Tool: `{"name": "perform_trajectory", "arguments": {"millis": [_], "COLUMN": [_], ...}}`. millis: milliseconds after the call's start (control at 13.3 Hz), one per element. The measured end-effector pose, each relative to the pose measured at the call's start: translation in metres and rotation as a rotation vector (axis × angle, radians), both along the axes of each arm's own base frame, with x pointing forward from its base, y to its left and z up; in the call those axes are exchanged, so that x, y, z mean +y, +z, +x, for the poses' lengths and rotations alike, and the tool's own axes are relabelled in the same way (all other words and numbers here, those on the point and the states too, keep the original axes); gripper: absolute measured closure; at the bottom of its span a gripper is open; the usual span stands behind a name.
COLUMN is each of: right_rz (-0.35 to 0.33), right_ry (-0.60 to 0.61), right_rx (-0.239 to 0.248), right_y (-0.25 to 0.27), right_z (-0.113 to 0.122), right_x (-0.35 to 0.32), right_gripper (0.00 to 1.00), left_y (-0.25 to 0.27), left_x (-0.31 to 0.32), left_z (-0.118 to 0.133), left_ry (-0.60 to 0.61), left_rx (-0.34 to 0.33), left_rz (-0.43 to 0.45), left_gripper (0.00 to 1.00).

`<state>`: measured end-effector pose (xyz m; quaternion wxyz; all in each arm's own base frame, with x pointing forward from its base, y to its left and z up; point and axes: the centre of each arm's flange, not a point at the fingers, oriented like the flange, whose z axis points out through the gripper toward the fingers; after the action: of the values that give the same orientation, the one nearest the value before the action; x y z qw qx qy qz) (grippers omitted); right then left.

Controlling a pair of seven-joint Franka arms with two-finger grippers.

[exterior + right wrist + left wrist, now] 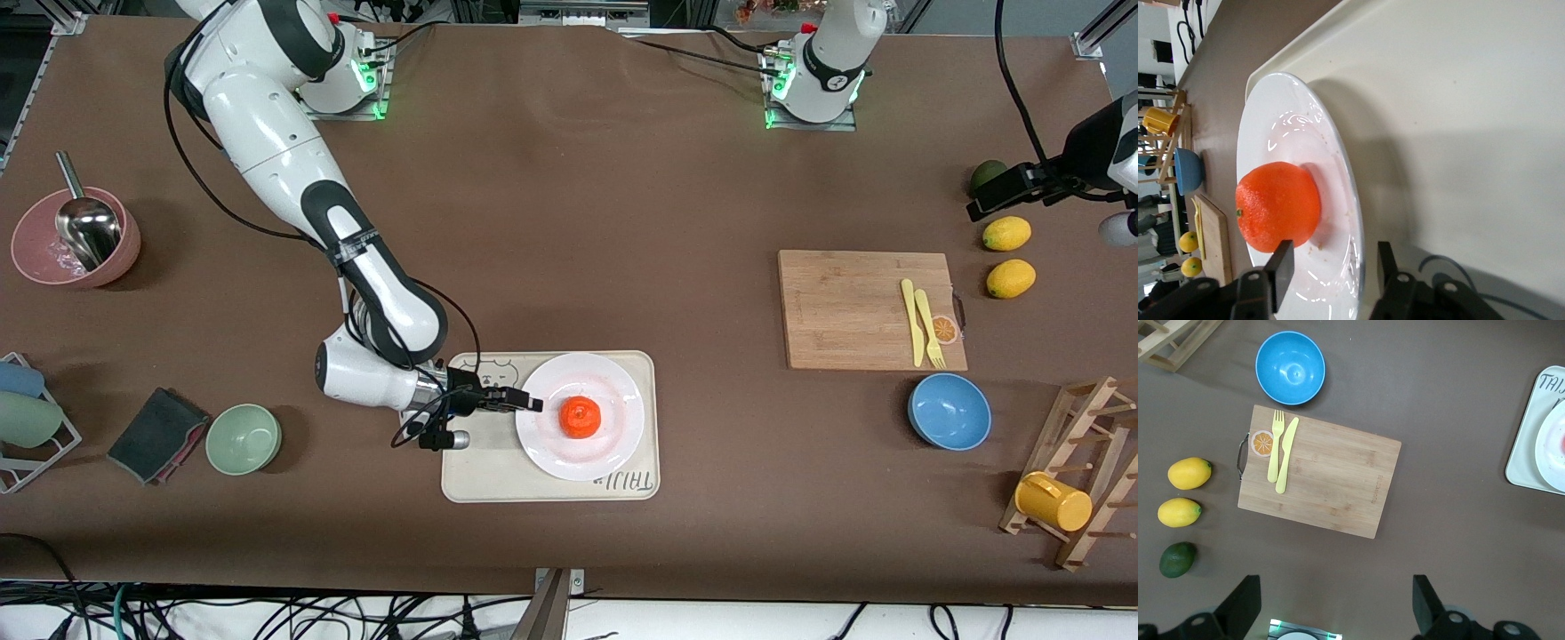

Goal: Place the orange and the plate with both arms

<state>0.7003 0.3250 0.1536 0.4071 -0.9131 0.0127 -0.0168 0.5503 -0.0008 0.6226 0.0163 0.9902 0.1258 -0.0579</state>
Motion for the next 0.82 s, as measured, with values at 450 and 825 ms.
{"name": "perform_trajectory", "arguments": {"millis": [450, 825], "right_rz": [-0.483, -0.855], "right_ry": [0.274, 0.325], "right_rx": [-0.11, -0.024], "right_y": [0.102, 0.204], "right_z": [0.008, 0.014], "right_x": [-0.023, -0.138], "right_gripper": [0.0, 0.0], "left_y": [0.004, 0.027], "left_x": [-0.007, -0.029], "left_z": [-0.001, -0.017], "left_ry": [-0.021, -0.115], "left_rx": [-0.01, -0.038], "left_rz": [0.008, 0.004], "left_gripper": [0.0, 0.0]}}
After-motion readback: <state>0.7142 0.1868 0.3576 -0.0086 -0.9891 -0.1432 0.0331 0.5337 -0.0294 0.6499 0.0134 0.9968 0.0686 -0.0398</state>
